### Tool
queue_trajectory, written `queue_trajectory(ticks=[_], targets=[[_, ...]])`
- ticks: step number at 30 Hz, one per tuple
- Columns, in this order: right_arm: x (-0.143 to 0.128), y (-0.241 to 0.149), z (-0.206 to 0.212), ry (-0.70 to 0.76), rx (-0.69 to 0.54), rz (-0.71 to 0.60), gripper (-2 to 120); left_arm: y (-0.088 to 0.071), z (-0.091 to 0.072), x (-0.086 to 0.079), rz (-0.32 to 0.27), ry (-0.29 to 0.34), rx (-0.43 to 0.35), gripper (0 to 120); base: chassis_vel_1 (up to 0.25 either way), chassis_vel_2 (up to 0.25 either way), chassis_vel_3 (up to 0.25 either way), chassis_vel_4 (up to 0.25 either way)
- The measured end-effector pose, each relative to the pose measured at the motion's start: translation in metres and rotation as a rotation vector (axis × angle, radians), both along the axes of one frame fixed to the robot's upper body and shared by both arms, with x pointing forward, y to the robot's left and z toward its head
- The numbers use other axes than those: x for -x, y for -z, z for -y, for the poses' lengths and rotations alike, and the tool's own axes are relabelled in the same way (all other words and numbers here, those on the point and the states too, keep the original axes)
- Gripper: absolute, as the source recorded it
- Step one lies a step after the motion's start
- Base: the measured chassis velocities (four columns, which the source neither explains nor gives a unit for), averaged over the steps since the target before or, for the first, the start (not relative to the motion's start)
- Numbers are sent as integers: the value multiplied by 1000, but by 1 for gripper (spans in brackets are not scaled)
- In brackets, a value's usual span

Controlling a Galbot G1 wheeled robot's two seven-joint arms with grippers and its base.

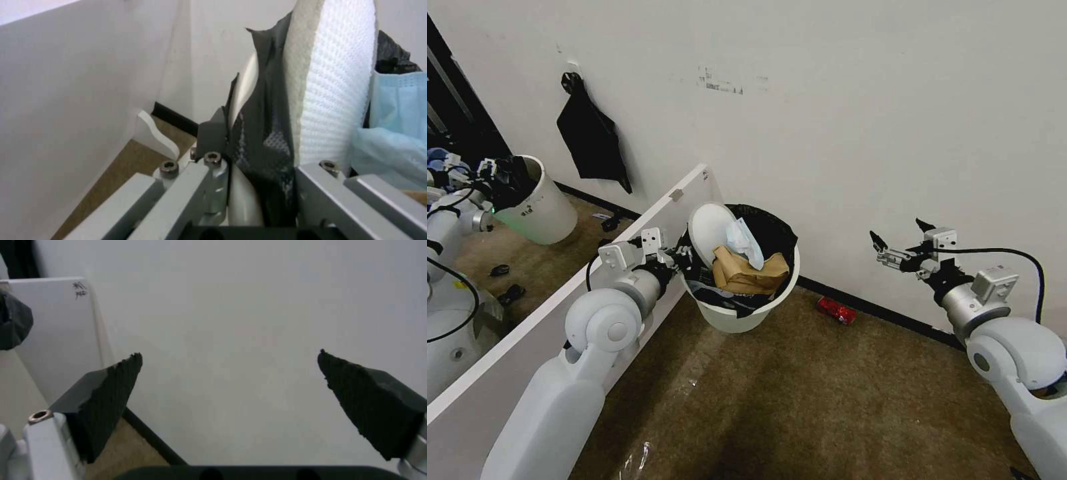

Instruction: Pick up the trash bin and place the garbage on the floor into it.

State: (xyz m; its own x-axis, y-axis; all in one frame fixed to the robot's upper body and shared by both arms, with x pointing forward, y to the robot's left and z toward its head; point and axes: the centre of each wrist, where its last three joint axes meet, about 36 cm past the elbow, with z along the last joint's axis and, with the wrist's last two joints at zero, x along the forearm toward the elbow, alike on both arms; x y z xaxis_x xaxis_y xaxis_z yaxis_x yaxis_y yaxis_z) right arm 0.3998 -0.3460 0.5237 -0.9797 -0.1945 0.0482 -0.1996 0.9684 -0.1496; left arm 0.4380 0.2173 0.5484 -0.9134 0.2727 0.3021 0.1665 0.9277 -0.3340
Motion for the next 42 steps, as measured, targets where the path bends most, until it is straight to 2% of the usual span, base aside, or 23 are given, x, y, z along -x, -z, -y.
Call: queue_trajectory(ticks=[10, 22, 28, 42], targets=[[-5, 2, 2, 5, -4, 20, 100, 2, 2, -3, -5, 2, 8, 4, -11, 8, 13, -10], [-5, 1, 4, 2, 0, 39, 100, 2, 5, -5, -5, 6, 15, 4, -150, 156, 159, -134], [-6, 1, 6, -18, -2, 49, 100, 0, 2, -5, -1, -2, 16, 4, -39, 64, 43, -34], [-6, -1, 8, -165, 0, 65, 100, 0, 4, -1, -3, 6, 17, 4, 4, -11, -9, 9]])
